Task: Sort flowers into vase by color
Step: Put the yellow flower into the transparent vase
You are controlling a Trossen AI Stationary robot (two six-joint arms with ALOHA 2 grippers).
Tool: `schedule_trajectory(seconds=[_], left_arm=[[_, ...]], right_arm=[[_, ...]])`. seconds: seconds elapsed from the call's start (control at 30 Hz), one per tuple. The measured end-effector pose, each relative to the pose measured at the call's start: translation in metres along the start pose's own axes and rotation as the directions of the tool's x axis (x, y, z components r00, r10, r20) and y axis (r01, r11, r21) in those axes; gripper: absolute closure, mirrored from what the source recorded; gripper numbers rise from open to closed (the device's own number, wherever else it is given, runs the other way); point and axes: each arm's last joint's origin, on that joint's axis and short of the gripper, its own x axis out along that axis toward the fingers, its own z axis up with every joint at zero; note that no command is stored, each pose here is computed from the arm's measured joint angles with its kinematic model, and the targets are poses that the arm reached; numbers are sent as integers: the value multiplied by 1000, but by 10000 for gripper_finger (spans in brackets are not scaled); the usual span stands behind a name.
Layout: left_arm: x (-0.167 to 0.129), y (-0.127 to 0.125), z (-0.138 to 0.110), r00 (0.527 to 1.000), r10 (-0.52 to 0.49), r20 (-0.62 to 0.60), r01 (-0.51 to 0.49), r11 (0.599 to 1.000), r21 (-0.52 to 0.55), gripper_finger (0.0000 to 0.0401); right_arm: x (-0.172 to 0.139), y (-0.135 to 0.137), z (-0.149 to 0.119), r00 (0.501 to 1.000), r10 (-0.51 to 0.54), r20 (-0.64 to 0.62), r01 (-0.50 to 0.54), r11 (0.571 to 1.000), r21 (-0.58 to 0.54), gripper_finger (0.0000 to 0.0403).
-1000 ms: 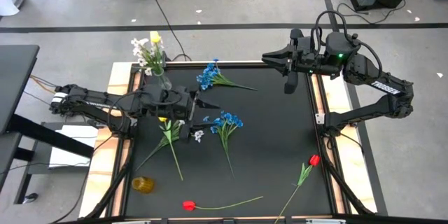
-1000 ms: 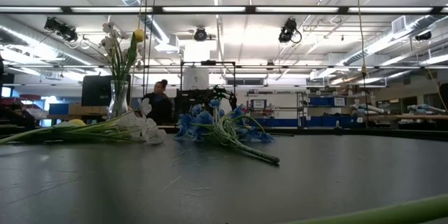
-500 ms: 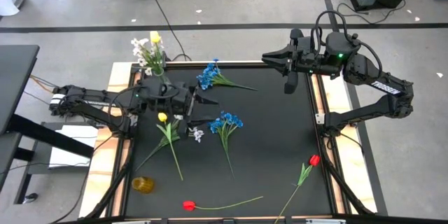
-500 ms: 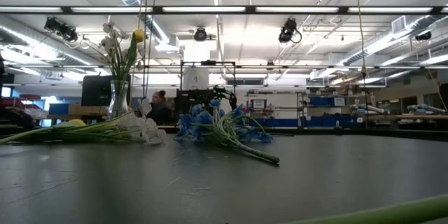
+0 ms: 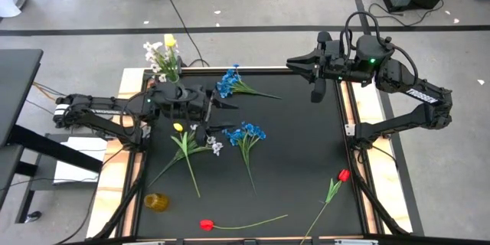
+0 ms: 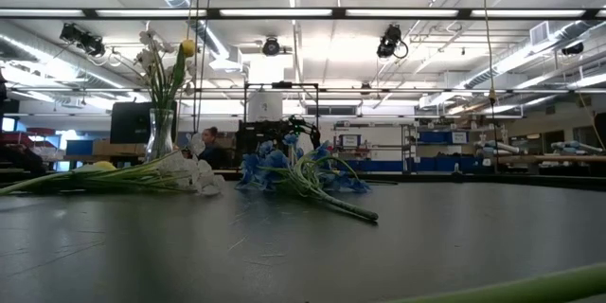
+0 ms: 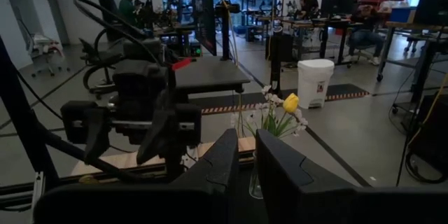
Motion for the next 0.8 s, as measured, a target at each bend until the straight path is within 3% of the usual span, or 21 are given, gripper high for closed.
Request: schedule_trajectory(seconds=[0.73, 0.8], left_arm=[[-7, 18, 6, 996, 88, 21, -89, 994, 66, 131], [-10, 16, 5, 994, 107, 2, -107, 990, 86, 131]], right_arm=[[0, 0, 2, 1000, -4, 26, 4, 1000, 3, 342], [3, 0, 6, 998, 1, 68, -7, 996, 93, 342]])
